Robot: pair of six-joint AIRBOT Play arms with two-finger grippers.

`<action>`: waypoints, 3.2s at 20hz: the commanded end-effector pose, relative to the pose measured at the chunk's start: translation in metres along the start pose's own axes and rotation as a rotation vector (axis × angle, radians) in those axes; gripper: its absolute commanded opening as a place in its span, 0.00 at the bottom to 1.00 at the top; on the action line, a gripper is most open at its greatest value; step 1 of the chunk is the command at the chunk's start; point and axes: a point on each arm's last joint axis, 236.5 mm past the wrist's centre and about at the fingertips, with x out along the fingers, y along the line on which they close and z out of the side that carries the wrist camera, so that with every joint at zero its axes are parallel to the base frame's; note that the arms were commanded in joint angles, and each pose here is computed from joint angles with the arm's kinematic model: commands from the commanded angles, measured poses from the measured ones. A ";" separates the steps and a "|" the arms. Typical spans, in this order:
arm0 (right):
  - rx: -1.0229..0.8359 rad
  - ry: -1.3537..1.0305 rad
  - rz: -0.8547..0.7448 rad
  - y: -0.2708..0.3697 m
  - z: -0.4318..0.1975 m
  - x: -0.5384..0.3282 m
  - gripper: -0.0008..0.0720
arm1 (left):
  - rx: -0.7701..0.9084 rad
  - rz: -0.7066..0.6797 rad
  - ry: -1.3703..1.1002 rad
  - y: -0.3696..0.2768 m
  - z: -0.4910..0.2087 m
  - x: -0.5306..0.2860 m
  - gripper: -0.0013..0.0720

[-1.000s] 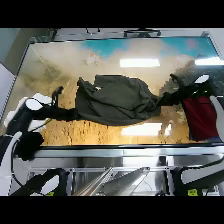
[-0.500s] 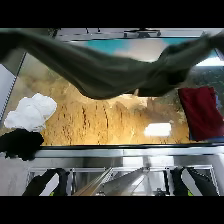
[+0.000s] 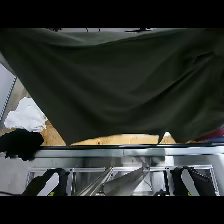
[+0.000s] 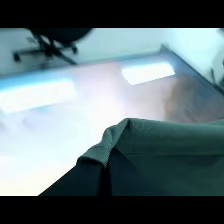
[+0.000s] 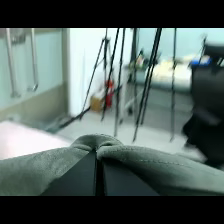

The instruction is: Fold the shirts.

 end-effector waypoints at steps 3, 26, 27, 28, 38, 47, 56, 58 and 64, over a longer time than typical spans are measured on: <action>0.357 0.465 0.146 -0.064 -0.232 0.127 0.04 | -0.226 -0.077 0.304 0.103 -0.137 0.144 0.05; 0.864 1.116 0.003 -0.103 -0.481 -0.002 0.54 | -0.741 -0.082 0.850 0.162 -0.346 0.094 0.41; 0.900 1.153 -0.019 -0.102 -0.496 -0.021 0.54 | -0.764 -0.049 0.882 0.155 -0.367 0.081 0.41; 0.927 1.182 -0.037 -0.101 -0.508 -0.035 0.54 | -0.794 -0.031 0.897 0.145 -0.384 0.072 0.41; 0.969 1.306 -0.080 -0.095 -0.572 -0.056 0.54 | -0.918 0.133 0.854 0.116 -0.462 0.037 0.41; 0.953 1.254 0.073 -0.055 -0.564 -0.010 0.54 | -0.899 0.205 0.797 0.134 -0.467 0.044 0.41; 0.972 1.265 0.106 -0.047 -0.560 -0.011 0.54 | -0.979 0.054 0.899 0.108 -0.498 0.060 0.41; 0.978 1.270 0.112 -0.045 -0.559 -0.012 0.54 | -0.967 0.032 0.936 0.098 -0.504 0.065 0.41; 0.984 1.287 0.120 -0.045 -0.558 -0.019 0.51 | -0.939 0.007 0.968 0.088 -0.508 0.073 0.15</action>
